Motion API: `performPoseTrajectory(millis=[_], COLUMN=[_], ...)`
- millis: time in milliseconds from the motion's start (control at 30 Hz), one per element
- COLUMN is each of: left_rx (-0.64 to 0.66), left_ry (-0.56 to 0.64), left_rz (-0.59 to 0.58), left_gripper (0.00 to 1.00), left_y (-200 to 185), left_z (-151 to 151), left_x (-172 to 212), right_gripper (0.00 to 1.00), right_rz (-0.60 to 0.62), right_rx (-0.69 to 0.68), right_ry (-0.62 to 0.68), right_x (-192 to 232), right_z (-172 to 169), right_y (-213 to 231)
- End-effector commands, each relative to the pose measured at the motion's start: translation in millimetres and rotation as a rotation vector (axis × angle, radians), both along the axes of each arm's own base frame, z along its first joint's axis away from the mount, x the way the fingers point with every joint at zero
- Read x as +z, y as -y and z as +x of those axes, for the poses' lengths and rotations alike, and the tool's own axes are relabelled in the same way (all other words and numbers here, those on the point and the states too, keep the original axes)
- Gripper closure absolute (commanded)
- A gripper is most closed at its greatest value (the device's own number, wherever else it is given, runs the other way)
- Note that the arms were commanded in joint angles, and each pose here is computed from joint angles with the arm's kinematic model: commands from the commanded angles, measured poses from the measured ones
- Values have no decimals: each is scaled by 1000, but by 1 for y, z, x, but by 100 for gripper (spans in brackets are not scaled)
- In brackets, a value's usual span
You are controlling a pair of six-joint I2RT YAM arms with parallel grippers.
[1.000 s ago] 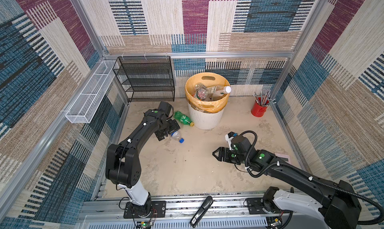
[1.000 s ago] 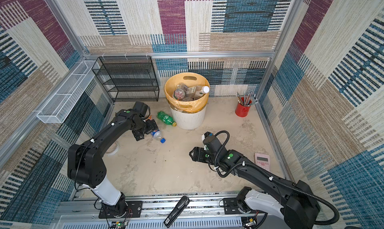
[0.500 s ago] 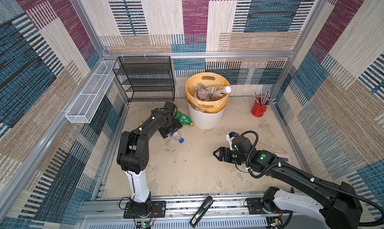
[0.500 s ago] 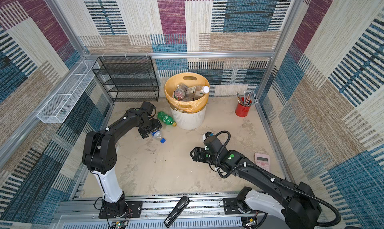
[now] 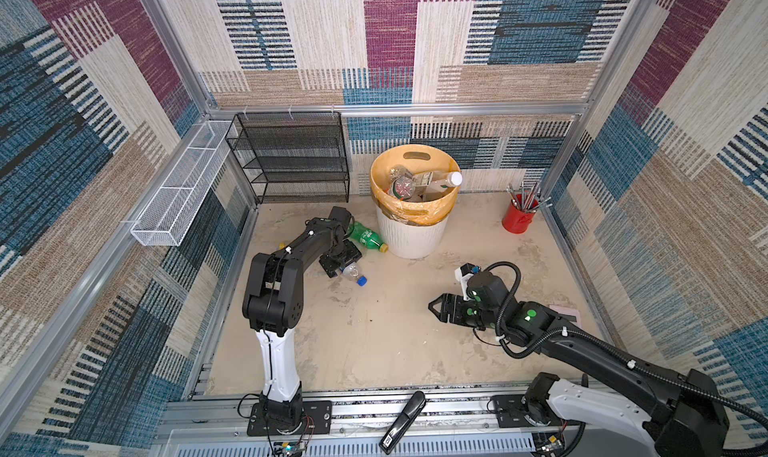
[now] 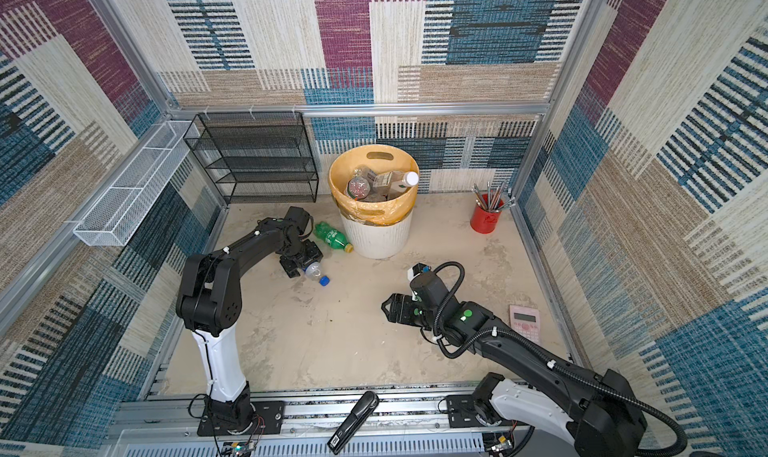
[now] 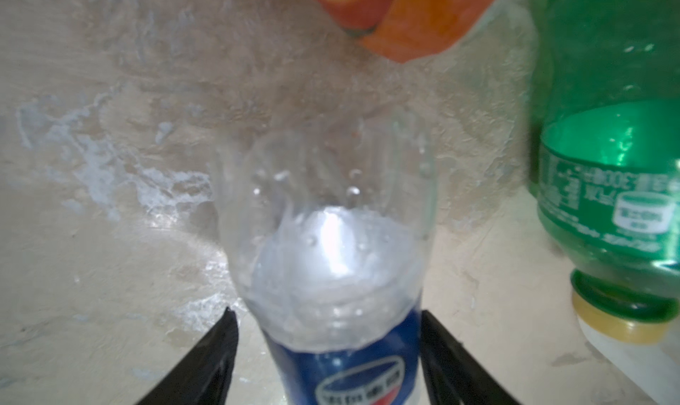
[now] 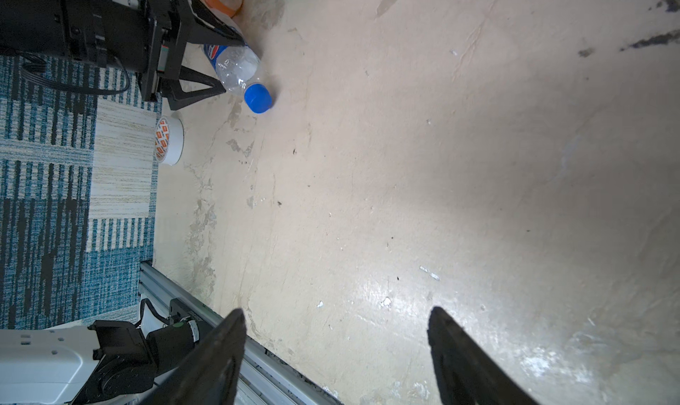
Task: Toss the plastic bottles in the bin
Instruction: 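Lower the left gripper onto the blue-label Pepsi bottle and close it, then lift the Pepsi bottle with the left gripper over the bin and release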
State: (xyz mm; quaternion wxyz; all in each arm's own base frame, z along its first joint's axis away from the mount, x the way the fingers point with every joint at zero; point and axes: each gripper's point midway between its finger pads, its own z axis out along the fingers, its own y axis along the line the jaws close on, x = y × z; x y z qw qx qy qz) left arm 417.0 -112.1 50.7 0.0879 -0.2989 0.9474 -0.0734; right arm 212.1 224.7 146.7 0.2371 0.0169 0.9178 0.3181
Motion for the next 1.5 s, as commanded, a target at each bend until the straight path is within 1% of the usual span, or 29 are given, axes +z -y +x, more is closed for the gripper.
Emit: performPoseTrajectory(millis=[0, 100, 267, 400, 500, 667, 833, 933, 1033, 1133, 1200, 1267, 1333, 1367, 1400, 1433, 1467], left_rx=[7, 1, -37, -71, -90, -127, -168, -182, -199, -239, -262, -269, -278, -292, -310, -336, -355], left_ry=[-2, 0, 35, 123, 200, 361, 568, 715, 835, 971, 1053, 1132, 1230, 1276, 1293, 1314, 1316], left_rz=[-8, -23, -43, -95, -132, -207, -313, -379, -410, -429, -447, -482, -528, -552, -574, -595, -608], left_gripper=[28, 34, 41, 43, 45, 45, 44, 43, 39, 36, 36, 36, 37, 37, 37, 30, 19], left_y=[-4, -7, -9, -3, -2, 0, 6, 9, 10, 15, 21, 29, 44, 54, 68, 84, 97], left_z=[-1, -1, -3, -13, -28, -59, -92, -106, -112, -104, -88, -64, -32, -16, 3, 21, 35], left_x=[-5, -6, 8, 31, 54, 98, 145, 179, 217, 271, 314, 357, 408, 434, 451, 476, 493], right_gripper=[21, 21, 21, 21, 21, 22, 21, 22, 22, 22, 22, 22, 22, 22, 22, 22, 22], right_rz=[-10, -7, 1, 14, 21, 52, 96, 111, 114, 120, 122, 127, 135, 138, 139, 140, 141], right_rx=[-24, -29, -35, -43, -45, -46, -34, -20, -6, 2, 3, -2, -12, -16, -23, -30, -39], right_ry=[6, 7, 12, 21, 33, 61, 86, 88, 78, 75, 74, 76, 79, 82, 81, 84, 84], right_x=[0, 0, 2, 5, 7, 12, 17, 17, 13, 13, 14, 16, 18, 19, 20, 22, 23], right_z=[1, 1, 2, 4, 5, 9, 14, 15, 14, 14, 13, 12, 12, 11, 11, 10, 10], right_y=[5, 6, 6, 5, 4, 1, -5, -9, -11, -13, -12, -11, -10, -9, -7, -5, -3])
